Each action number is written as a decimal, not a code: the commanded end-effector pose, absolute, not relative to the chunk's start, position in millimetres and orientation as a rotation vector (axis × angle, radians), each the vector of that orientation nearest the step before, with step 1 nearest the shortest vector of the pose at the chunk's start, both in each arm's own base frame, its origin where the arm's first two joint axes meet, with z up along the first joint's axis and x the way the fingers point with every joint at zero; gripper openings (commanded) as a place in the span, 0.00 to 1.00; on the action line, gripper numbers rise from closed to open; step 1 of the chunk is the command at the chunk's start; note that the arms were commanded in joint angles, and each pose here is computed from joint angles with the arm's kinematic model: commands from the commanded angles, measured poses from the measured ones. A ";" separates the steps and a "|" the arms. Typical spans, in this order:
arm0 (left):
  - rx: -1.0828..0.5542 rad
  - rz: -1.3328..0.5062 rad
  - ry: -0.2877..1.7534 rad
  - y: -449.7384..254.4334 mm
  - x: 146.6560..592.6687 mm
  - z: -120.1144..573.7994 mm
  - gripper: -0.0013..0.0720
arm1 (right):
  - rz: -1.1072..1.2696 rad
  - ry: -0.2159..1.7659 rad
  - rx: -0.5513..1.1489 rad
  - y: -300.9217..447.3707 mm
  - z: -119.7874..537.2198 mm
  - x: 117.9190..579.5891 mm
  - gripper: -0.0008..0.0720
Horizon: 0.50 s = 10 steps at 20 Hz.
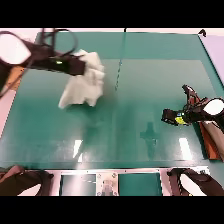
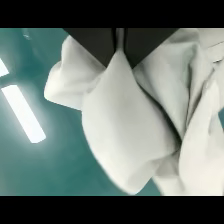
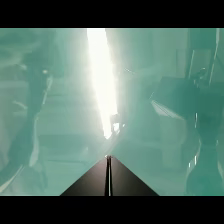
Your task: Fold the shirts.
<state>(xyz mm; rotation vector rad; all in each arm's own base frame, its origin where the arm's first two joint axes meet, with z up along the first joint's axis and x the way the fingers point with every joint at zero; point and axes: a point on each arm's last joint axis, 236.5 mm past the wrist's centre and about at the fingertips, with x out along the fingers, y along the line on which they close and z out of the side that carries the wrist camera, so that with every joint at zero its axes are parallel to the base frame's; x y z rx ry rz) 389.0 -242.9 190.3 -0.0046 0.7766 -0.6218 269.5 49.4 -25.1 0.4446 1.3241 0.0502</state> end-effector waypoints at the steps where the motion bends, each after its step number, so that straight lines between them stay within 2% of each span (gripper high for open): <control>1: -0.057 -0.830 0.806 -327.7 369.5 170.4 0.51 | 0.056 1.322 0.458 52.1 -24.2 269.9 0.07; 2: -0.057 -0.855 0.861 -338.3 363.8 152.8 1.00 | 0.056 1.322 0.458 52.2 -24.1 269.8 0.27; 3: -0.053 -0.863 0.903 -341.2 360.7 140.5 0.98 | 0.057 1.322 0.458 52.1 -23.8 269.9 0.50; 4: -0.033 -0.857 0.924 -338.9 360.5 132.8 0.98 | 0.056 1.320 0.457 51.7 -23.0 270.6 0.60; 7: 0.032 -0.775 0.943 -298.0 376.6 134.5 0.98 | 0.060 1.290 0.453 50.7 -12.7 280.0 0.60; 10: 0.015 -0.676 1.060 -239.5 386.2 121.2 0.98 | 0.057 1.258 0.454 48.4 -6.0 299.1 0.59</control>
